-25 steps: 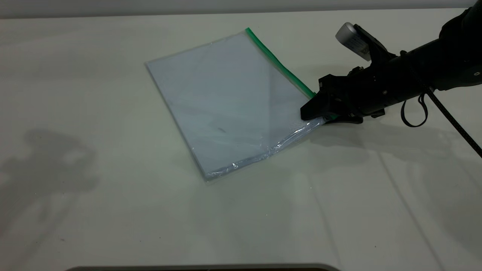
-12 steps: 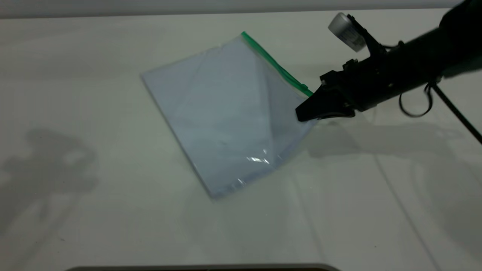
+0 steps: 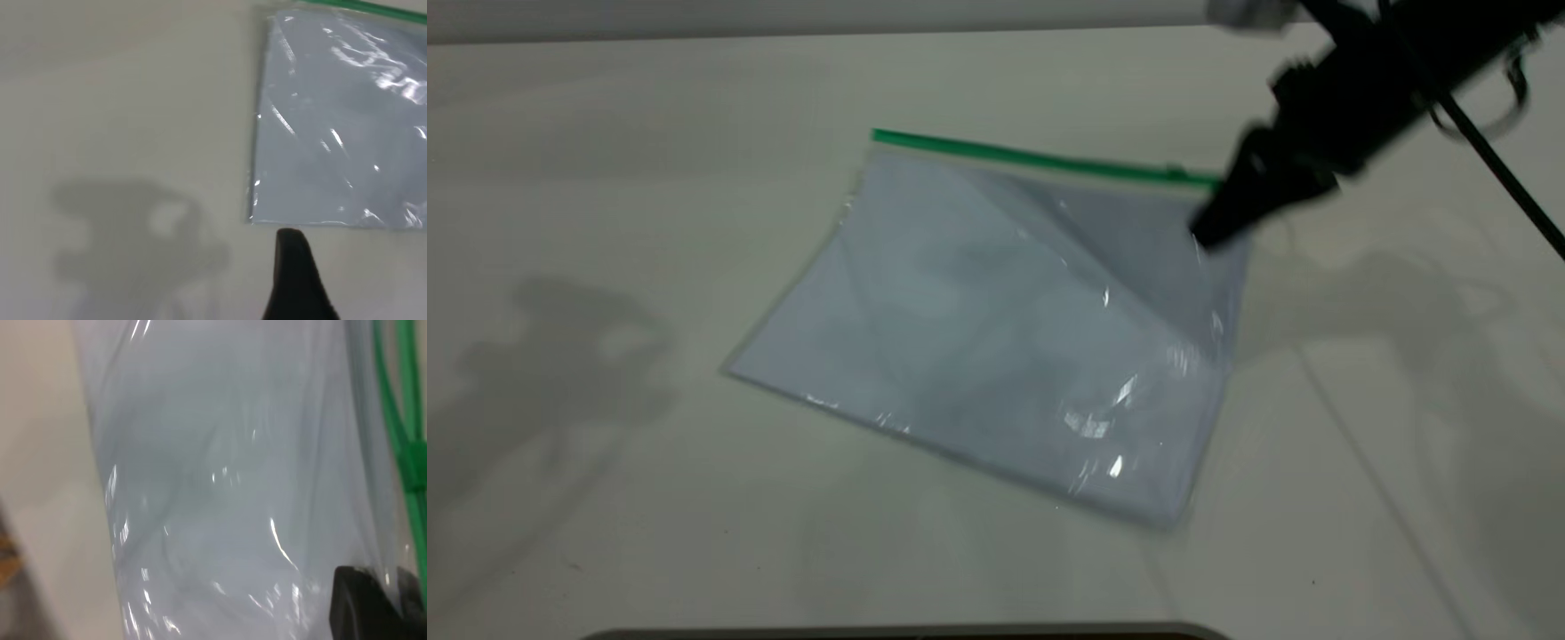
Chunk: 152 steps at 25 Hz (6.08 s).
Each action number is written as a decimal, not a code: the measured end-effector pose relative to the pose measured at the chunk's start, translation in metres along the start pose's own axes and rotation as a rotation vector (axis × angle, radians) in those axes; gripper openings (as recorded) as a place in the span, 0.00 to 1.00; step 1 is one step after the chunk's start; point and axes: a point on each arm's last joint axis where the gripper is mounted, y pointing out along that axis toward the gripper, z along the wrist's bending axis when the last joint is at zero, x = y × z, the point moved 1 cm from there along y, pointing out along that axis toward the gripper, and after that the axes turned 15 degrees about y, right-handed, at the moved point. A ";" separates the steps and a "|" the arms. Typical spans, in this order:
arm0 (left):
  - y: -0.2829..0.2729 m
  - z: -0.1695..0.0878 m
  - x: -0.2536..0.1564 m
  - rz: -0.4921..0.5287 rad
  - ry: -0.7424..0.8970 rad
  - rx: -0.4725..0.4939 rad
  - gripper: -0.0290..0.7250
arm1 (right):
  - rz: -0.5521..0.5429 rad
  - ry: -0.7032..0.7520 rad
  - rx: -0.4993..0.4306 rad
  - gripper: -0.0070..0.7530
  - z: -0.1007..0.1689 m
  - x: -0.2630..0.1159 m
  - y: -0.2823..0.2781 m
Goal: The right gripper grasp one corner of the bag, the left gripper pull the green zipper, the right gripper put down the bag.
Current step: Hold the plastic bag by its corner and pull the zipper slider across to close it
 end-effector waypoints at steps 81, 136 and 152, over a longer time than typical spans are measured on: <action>0.234 -0.092 0.103 -0.041 0.849 -0.538 0.18 | -0.037 -0.248 0.069 0.06 0.069 0.055 0.011; 0.242 0.043 0.071 0.038 0.709 -0.313 0.16 | -0.156 -0.192 0.095 0.06 0.046 0.069 -0.065; 0.236 0.072 0.059 0.093 0.640 -0.264 0.19 | -0.153 -0.195 0.095 0.06 0.046 0.068 -0.065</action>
